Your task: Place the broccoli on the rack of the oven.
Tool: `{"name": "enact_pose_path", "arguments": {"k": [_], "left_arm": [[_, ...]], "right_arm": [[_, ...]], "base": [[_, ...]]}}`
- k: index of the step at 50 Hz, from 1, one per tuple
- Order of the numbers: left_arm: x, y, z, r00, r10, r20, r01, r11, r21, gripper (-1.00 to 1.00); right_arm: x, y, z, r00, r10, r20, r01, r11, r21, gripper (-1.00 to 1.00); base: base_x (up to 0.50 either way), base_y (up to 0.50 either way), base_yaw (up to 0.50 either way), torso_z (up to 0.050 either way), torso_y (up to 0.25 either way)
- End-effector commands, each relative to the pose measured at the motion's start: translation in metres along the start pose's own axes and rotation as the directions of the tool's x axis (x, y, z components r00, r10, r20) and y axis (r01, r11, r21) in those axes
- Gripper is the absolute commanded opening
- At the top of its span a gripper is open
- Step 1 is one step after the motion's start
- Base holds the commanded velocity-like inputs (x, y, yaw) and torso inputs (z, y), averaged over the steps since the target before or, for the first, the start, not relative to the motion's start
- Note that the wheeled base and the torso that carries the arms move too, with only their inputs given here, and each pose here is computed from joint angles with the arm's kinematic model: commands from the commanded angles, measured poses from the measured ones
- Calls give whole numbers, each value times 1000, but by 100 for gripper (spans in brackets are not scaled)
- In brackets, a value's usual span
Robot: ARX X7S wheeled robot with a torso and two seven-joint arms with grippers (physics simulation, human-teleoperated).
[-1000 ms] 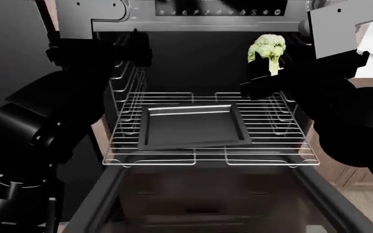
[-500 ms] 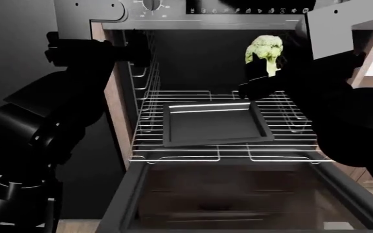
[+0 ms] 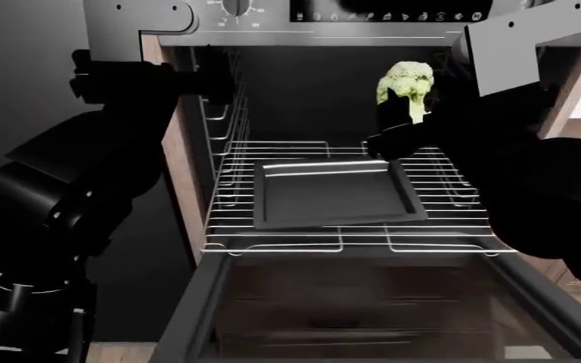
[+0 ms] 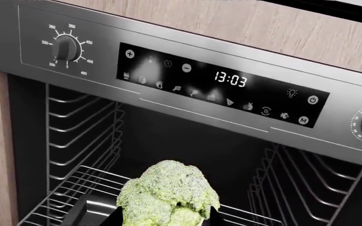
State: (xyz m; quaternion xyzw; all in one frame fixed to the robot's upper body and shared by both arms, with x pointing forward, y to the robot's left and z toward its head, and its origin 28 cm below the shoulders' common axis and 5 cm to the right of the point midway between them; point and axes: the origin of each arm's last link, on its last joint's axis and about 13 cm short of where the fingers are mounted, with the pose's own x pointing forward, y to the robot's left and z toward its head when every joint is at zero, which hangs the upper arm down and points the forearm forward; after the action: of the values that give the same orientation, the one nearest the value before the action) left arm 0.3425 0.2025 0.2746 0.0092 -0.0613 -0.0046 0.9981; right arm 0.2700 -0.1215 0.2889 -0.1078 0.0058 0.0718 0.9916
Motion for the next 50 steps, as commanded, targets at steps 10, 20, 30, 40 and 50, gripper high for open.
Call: {"name": "enact_pose_path", "arguments": {"k": [10,20,30,40,50], "left_arm": [[0,-1,0,1000,-1,-2,1,1000,2,100],[0,0,-1,1000,2,-3,-2,1000,-2,100],[0,0,-1,1000,1,-2,-1,1000,-3,100],[-1,0,-2,1000,2,-1,-2,1000,-5,100],[-1,2,-2,1000,2,0,-2,1000,-9,100]], "right_arm": [[1,1,-2,1000,5,0,-5,1000,0,-100],[1,-1,-3,1000,5,-1,-5,1000,2,-100],[2,2,-5,1000,20,-6,-20,1000,-5,-100],[13,7,-13,998,47,-52,-48,999,-16,-100],[20,9,-20,995,68,-75,-68,998,1,-100]], "base": [[291,1,0,0,0],[322,1,0,0,0],[160,0,0,0,0],[0,0,0,0,0],[0,0,0,0,0]]}}
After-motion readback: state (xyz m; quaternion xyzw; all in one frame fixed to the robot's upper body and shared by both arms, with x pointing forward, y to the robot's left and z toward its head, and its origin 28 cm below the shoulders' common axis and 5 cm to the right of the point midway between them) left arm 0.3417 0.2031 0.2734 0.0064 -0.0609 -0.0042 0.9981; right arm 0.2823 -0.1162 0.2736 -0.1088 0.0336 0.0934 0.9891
